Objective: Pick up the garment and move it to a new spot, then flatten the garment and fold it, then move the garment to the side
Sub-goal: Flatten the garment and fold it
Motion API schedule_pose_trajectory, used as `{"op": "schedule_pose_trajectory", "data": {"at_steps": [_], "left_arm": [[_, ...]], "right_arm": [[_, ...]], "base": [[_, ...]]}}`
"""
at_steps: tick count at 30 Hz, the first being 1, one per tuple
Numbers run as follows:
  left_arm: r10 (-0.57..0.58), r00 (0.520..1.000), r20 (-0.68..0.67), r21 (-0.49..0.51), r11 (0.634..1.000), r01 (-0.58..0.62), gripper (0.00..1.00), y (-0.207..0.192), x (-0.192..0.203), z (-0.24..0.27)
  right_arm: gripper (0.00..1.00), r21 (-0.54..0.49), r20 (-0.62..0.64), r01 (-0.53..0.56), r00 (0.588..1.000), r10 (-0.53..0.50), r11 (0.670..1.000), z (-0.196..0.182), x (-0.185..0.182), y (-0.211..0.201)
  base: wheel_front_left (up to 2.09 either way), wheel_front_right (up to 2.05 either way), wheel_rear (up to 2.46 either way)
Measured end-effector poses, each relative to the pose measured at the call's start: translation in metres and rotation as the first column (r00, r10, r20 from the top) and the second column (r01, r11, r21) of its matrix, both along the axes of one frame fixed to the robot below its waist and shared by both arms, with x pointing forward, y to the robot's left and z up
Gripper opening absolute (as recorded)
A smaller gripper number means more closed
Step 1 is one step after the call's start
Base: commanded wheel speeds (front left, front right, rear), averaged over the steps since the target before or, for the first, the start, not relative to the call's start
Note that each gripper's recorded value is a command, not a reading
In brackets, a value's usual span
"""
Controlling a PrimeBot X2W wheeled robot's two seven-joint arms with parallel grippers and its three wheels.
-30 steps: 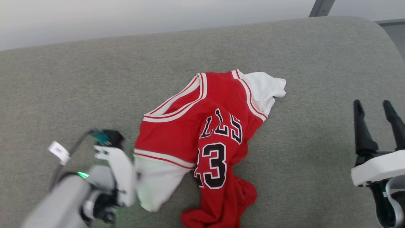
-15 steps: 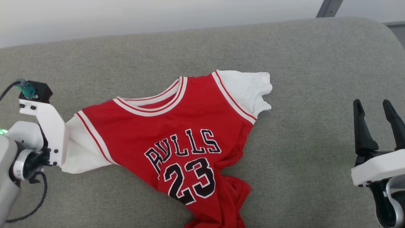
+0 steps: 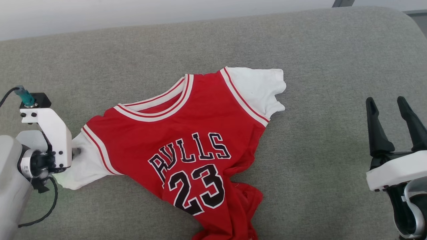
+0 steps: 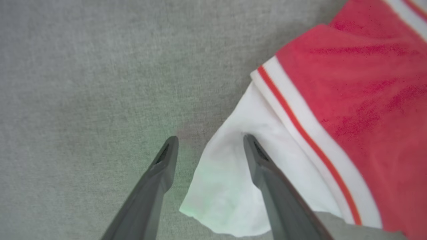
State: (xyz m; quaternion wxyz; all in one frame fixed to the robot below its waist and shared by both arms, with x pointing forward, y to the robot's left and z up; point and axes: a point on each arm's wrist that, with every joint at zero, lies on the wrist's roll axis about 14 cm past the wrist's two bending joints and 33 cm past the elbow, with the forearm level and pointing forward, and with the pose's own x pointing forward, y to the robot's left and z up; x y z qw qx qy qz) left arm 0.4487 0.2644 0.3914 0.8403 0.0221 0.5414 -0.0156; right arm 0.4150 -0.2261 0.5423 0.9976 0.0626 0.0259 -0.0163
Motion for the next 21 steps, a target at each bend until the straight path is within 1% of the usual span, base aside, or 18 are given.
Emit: {"op": "schedule_pose_trajectory", "data": {"at_steps": [6, 9, 10, 14, 21], "left_arm": [[0.05, 0.991, -0.12, 0.042, 0.998, -0.045, 1.0, 0.015, -0.016, -0.008], [0.07, 0.991, -0.114, 0.087, 0.994, -0.06, 1.0, 0.028, -0.016, -0.007], [0.077, 0.99, -0.118, 0.088, 0.994, -0.066, 1.0, 0.031, -0.017, -0.008], [0.093, 0.988, -0.12, 0.076, 0.994, -0.084, 1.0, 0.032, -0.018, -0.014], [0.127, 0.981, -0.145, 0.015, 0.992, -0.126, 1.0, 0.024, -0.024, -0.028]], "right_arm": [[1.0, -0.008, 0.004, -0.01, 1.0, 0.01, 1.0, 0.003, 0.003, 0.002], [1.0, -0.004, -0.002, -0.026, 1.0, 0.026, 1.0, 0.003, 0.006, 0.007], [1.0, -0.004, -0.007, -0.031, 0.999, 0.031, 1.0, 0.001, 0.007, 0.008], [1.0, -0.005, -0.022, -0.05, 0.998, 0.05, 0.999, -0.003, 0.012, 0.013], [1.0, -0.011, -0.043, -0.095, 0.995, 0.094, 0.995, -0.009, 0.025, 0.023]], "base": [[0.0, 0.0, 0.0], [0.0, 0.0, 0.0], [0.0, 0.0, 0.0], [0.0, 0.0, 0.0], [0.0, 0.0, 0.0]]}}
